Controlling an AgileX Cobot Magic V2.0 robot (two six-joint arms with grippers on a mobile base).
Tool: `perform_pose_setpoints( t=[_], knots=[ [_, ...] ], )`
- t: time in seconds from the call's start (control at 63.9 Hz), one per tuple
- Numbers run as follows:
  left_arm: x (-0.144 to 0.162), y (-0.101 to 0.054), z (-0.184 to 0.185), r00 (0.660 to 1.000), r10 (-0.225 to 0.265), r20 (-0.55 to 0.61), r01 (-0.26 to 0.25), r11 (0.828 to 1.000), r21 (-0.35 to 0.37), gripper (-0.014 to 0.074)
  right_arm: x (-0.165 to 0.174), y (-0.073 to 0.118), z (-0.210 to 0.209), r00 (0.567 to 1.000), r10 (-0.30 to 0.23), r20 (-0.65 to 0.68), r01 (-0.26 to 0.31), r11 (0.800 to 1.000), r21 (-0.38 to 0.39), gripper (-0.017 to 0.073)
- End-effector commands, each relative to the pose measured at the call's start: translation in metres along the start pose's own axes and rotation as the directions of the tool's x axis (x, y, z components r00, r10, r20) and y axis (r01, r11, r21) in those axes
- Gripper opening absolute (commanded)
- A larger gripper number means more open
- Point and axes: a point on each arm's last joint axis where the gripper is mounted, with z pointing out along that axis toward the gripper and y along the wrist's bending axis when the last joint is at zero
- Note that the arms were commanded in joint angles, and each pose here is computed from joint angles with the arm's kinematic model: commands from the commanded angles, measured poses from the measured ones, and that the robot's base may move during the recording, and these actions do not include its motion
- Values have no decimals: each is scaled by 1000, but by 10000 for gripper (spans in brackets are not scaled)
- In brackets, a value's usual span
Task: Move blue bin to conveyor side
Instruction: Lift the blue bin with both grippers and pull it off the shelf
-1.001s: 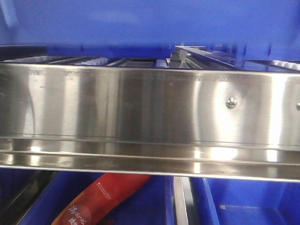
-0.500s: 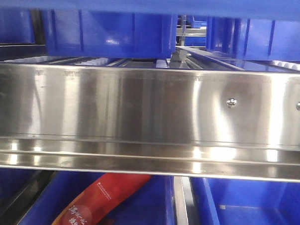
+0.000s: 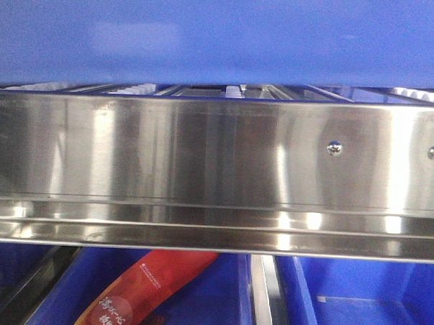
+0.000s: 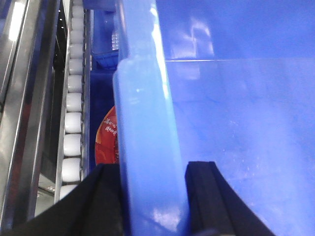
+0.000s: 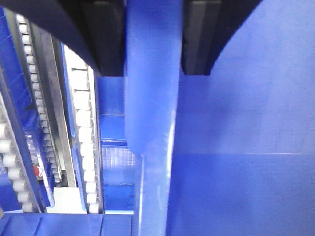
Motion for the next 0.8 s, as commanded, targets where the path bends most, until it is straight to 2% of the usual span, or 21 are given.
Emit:
perform_pose_setpoints(
  t=[0.0, 0.782],
  knots=[
    [-4, 0, -14, 993, 32, 117, -32, 999, -3, -17, -9, -5, -12, 991, -25, 132, 20, 999, 39, -88],
    [-4, 0, -14, 993, 32, 117, -32, 999, -3, -17, -9, -5, -12, 991, -24, 133, 20, 999, 37, -88]
  ],
)
